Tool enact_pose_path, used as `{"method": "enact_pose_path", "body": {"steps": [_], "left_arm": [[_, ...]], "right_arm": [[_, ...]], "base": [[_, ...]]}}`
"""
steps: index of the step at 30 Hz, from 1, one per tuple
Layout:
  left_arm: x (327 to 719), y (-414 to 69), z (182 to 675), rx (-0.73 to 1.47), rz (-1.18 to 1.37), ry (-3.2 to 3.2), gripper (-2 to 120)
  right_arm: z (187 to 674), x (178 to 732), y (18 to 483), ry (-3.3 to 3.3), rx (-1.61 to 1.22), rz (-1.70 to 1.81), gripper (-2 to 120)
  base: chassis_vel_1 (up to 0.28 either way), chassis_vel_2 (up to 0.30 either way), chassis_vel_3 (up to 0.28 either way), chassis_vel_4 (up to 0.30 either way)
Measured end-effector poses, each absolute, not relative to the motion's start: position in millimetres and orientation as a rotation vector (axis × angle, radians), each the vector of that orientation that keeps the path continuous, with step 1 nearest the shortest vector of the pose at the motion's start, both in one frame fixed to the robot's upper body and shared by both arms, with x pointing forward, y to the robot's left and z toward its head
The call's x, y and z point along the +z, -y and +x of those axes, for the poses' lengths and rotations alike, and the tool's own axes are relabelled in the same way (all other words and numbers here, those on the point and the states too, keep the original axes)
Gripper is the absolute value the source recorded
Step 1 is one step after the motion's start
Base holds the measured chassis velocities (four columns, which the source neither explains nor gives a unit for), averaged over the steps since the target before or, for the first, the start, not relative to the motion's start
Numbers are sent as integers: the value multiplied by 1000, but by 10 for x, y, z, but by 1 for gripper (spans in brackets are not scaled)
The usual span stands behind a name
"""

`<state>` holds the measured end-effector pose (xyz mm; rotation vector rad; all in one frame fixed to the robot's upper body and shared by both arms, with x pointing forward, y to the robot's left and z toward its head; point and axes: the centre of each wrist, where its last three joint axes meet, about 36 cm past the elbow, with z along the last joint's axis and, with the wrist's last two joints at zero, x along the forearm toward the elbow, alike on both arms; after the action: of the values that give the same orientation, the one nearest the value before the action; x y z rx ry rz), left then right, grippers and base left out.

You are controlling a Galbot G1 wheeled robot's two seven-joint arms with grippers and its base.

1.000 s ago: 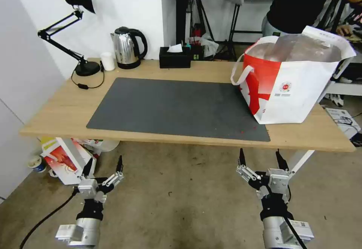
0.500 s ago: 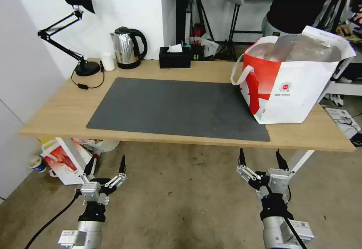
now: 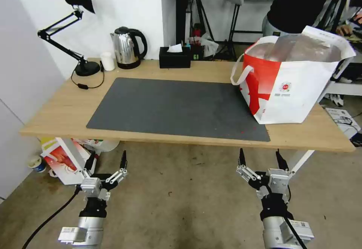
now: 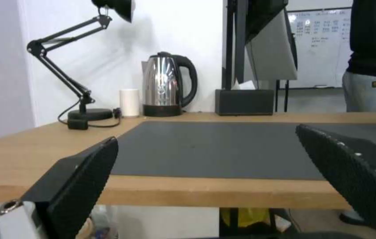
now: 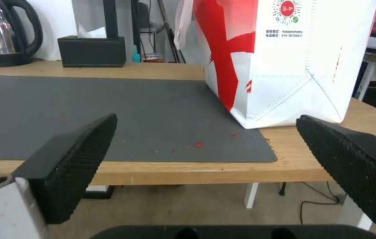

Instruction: Pick up the trash from the table and place it into the takeout bag.

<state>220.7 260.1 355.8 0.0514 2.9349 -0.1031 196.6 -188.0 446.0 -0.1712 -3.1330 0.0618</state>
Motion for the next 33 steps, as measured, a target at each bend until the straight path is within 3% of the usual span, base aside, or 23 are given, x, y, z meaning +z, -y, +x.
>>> {"method": "enact_pose_path", "body": {"steps": [33], "left_arm": [[3590,-2613,2340,-84,101,-2882,100]], "right_arm": [[1966,4460,1880,3133,62,-171,100]], "base": [[0,0,0,0]]}}
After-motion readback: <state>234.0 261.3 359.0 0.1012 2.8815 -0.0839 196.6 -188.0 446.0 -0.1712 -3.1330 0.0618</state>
